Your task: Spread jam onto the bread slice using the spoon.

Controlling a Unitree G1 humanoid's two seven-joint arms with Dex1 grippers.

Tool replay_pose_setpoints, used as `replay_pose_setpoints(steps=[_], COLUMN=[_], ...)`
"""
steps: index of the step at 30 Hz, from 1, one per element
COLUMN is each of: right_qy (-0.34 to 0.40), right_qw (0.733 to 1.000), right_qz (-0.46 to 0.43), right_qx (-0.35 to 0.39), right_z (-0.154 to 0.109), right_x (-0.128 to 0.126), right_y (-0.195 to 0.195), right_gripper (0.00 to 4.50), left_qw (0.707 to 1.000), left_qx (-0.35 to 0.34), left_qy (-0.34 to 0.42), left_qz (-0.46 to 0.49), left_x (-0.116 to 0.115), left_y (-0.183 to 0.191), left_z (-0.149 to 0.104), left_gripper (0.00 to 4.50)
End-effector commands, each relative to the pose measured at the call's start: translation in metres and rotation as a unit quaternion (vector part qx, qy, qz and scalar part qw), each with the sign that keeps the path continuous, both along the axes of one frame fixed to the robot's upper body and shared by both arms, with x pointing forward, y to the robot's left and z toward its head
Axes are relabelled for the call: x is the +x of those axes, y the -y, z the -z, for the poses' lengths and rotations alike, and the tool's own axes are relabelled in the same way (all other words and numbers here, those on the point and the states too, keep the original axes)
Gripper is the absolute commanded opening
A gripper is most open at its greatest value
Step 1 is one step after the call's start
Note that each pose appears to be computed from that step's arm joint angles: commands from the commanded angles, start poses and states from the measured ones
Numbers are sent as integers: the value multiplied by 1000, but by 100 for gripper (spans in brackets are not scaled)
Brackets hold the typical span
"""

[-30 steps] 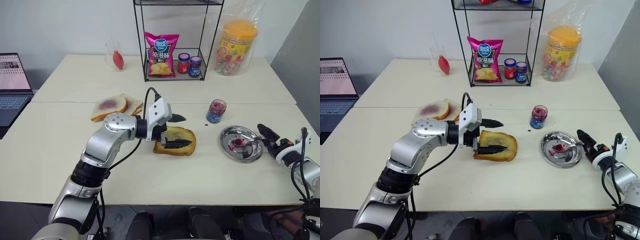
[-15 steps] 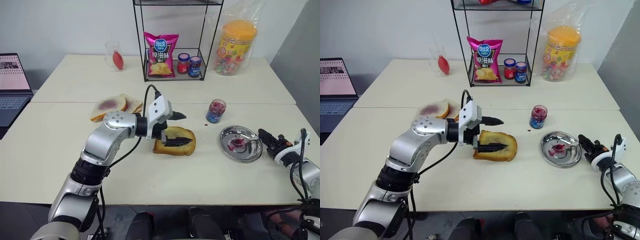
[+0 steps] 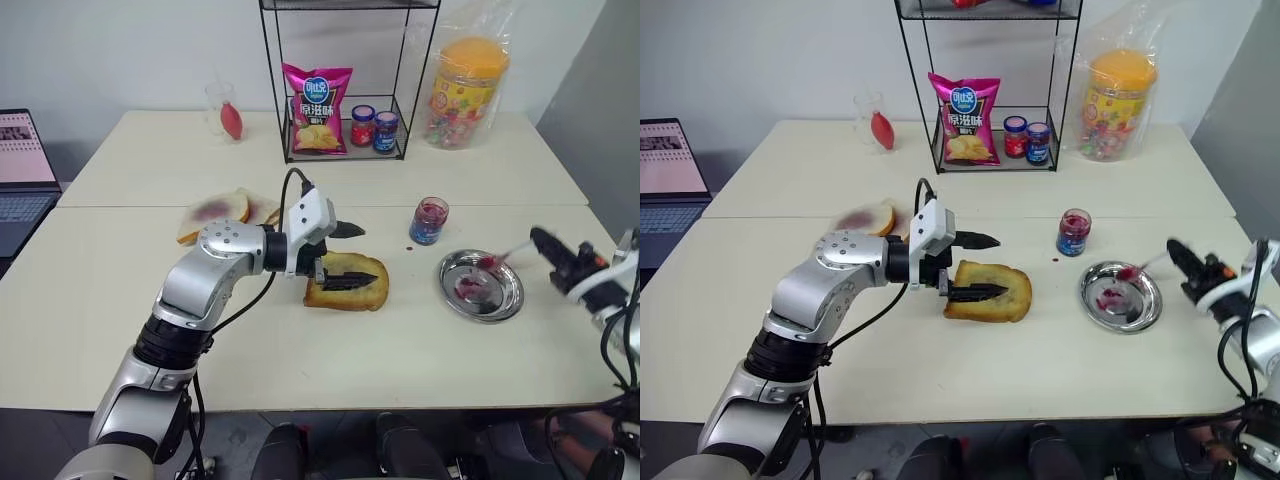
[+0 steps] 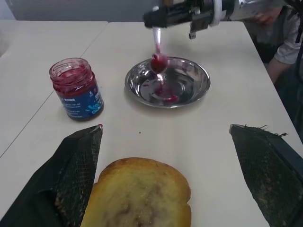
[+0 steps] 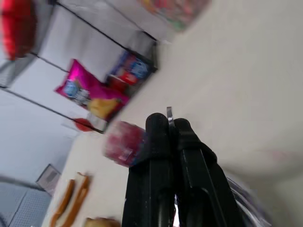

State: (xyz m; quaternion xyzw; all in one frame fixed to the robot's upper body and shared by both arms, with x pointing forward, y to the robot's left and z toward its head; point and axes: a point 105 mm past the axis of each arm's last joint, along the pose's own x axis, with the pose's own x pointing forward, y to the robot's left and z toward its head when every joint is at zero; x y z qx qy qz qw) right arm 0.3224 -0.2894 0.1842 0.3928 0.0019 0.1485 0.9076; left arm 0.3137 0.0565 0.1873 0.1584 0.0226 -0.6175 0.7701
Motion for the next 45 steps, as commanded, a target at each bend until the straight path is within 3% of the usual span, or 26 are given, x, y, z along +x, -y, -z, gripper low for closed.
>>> replay_pose_setpoints(steps=[1, 5, 11, 22, 37, 45], right_qy=[75, 100, 121, 118, 129, 82], right_qw=[996, 990, 978, 949, 870, 921], right_qz=[16, 18, -5, 4, -26, -24], right_qx=[-35, -102, -168, -291, -475, -381], right_z=[-58, -83, -91, -64, -12, -10], right_x=[16, 39, 64, 79, 93, 96], right_y=[-13, -41, -82, -86, -119, -117], right_gripper=[5, 5, 5, 5, 5, 5], left_qw=[998, 993, 987, 984, 982, 981], left_qx=[-49, -85, -111, -118, -117, -116], left_qy=[11, 5, 5, 7, 10, 11], left_qz=[-39, -83, -119, -136, -147, -153], left_x=[8, 17, 25, 22, 20, 20], left_y=[-7, -9, -7, -5, -5, -8], left_z=[-12, -12, -13, -12, -12, -12], left_gripper=[450, 450, 450, 450, 450, 450])
